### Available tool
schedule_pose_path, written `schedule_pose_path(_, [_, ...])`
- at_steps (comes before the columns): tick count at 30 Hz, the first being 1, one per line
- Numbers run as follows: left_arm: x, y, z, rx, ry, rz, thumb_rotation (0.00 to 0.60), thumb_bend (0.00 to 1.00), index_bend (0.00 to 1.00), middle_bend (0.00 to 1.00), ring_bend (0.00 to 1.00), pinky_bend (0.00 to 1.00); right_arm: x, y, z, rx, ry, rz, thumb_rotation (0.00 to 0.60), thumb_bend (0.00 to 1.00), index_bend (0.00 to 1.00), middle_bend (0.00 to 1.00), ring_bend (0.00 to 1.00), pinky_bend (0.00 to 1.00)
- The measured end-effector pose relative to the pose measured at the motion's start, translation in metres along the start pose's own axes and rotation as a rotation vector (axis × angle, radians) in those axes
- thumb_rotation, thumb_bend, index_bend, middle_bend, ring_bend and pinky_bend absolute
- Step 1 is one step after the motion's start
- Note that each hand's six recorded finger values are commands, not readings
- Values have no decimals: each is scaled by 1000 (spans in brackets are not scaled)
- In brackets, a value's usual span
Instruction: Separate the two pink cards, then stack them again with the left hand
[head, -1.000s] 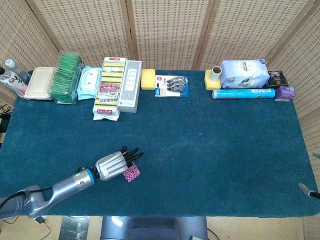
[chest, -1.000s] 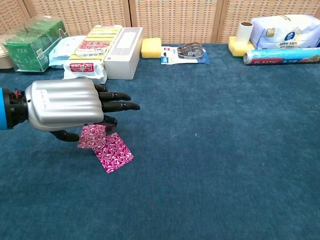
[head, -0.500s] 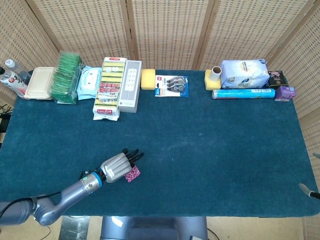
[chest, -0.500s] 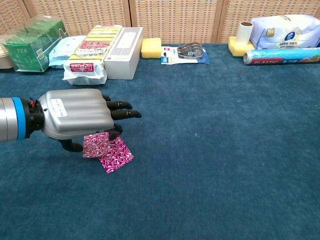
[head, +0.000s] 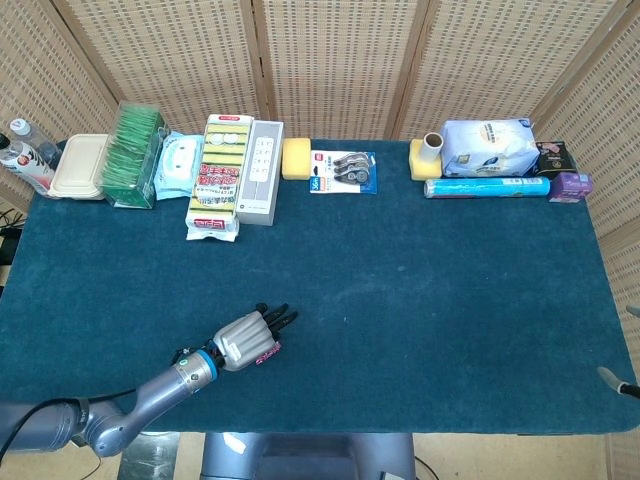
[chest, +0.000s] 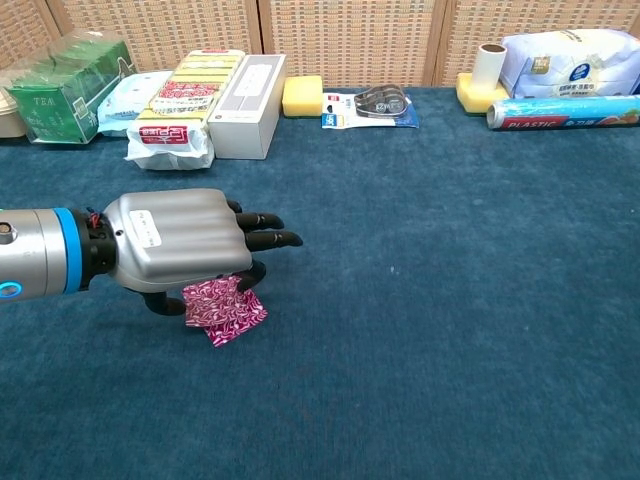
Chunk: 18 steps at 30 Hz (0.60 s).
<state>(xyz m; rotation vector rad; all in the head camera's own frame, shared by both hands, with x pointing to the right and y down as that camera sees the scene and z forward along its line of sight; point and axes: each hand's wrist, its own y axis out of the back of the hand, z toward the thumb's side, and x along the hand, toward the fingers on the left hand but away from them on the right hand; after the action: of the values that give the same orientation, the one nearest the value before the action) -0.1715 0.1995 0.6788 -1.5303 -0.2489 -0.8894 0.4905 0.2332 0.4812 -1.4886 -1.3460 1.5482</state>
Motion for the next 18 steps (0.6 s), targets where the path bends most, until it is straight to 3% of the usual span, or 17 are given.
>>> schedule_pose_path(18, [7, 3, 3, -88, 31, -63, 600, 217, 496, 0, 0, 287, 0, 2, -1, -6, 1, -2, 600, 0, 205, 18, 0, 0])
